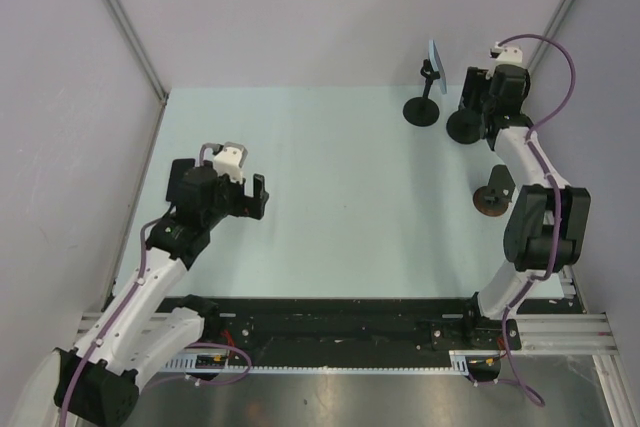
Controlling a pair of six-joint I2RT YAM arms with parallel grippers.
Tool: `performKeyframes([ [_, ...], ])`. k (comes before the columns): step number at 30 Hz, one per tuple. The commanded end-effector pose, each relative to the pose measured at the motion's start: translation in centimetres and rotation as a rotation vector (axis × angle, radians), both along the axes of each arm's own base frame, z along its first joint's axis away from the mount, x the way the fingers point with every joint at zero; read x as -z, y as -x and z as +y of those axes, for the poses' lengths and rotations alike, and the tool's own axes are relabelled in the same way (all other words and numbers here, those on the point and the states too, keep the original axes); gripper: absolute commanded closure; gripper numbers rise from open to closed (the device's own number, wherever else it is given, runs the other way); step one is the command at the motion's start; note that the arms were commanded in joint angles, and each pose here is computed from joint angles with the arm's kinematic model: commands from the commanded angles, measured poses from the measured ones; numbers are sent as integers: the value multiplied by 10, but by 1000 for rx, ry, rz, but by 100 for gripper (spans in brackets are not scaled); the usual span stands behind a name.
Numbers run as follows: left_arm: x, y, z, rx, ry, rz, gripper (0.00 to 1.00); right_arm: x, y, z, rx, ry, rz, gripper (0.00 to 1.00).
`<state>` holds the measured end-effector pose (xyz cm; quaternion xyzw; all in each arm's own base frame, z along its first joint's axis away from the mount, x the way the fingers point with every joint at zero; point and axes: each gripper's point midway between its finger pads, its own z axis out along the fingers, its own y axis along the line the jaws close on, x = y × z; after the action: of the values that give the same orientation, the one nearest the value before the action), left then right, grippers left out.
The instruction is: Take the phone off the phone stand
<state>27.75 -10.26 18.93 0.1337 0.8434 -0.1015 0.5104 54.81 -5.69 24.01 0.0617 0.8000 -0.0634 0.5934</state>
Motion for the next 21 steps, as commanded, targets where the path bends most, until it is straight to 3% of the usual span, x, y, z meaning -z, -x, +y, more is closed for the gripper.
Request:
performKeyframes([
  [1,-21,3,-10,56,53,-68,0,-84,45,22,2,-69,-165,100],
  [5,-28,7,-18,83,103,-81,0,-85,80,44,-41,-125,-133,100],
  [14,-39,26,-64,209,270,-55,0,-77,147,179,-314,-199,-95,100],
  [21,-49,34,-85,197,359,-88,0,-73,193,282,-486,-215,-99,100],
])
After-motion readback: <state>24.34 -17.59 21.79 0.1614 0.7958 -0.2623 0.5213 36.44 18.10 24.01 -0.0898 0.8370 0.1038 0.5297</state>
